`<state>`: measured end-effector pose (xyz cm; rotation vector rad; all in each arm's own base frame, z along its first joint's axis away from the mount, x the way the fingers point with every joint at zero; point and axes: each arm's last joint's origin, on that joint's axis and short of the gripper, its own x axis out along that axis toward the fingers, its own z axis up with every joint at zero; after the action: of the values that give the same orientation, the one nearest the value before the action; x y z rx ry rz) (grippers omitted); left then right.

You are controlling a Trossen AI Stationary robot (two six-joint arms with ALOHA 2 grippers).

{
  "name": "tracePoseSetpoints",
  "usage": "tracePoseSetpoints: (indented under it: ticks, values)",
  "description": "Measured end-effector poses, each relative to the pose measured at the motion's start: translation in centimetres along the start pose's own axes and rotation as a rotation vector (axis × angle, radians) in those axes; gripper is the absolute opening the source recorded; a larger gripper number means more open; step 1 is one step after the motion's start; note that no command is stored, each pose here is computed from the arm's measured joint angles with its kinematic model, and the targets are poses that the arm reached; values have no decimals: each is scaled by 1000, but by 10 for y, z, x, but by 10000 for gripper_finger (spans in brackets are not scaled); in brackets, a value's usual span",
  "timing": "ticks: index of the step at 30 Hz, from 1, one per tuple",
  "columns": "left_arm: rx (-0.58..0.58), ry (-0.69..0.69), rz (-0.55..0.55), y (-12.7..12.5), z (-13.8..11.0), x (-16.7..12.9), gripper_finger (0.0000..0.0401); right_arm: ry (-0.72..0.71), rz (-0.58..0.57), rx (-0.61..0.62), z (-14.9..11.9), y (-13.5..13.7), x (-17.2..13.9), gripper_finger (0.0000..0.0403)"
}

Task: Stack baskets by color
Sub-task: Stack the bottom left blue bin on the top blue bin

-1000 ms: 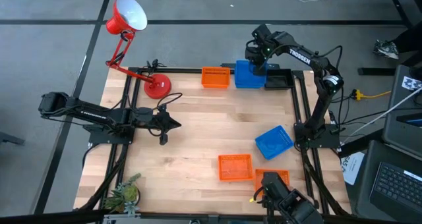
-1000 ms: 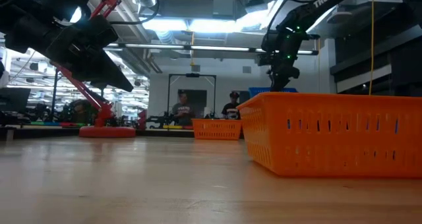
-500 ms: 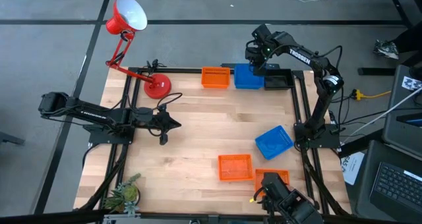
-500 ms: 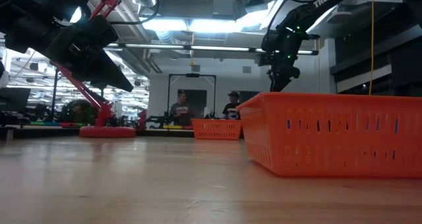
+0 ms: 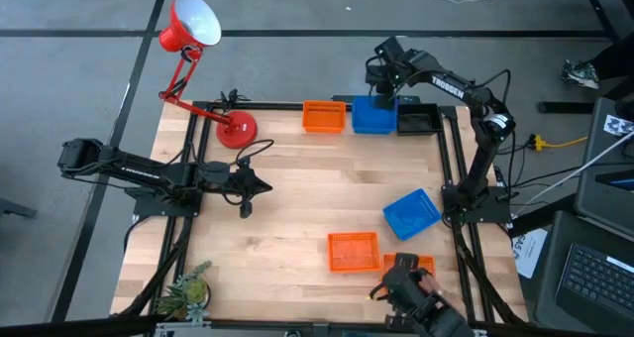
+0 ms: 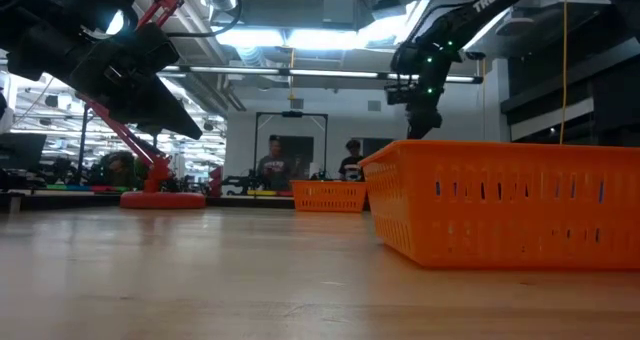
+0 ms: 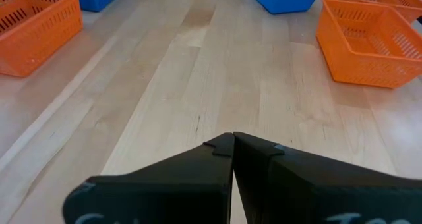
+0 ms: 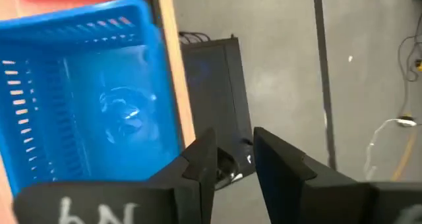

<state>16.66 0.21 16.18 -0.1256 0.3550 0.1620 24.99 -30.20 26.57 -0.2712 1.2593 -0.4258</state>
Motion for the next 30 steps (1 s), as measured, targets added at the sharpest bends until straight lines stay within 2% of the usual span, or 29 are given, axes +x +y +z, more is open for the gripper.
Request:
tracePoseSetpoints:
  ticks: [5,11,14,18,21,25,28,30]
  values:
    - [1,0,1,0,0,0,0,63,-95,-79,9,26,16,83]
    - [2,0,0,0,0,0,0,99,-182,-93,2,49,40,73]
    - [2,0,1,0,0,0,0,117,-259,-83,-1,53,47,70]
    - [2,0,0,0,0,0,0,130,-271,-81,-2,51,47,70]
    - [2,0,1,0,0,0,0,143,-258,-90,2,48,33,70]
    - [2,0,0,0,0,0,0,221,-155,-75,9,52,-4,70]
    - [2,0,1,0,0,0,0,262,23,-1,12,65,-38,70]
    - [2,0,0,0,0,0,0,282,189,77,11,77,-61,70]
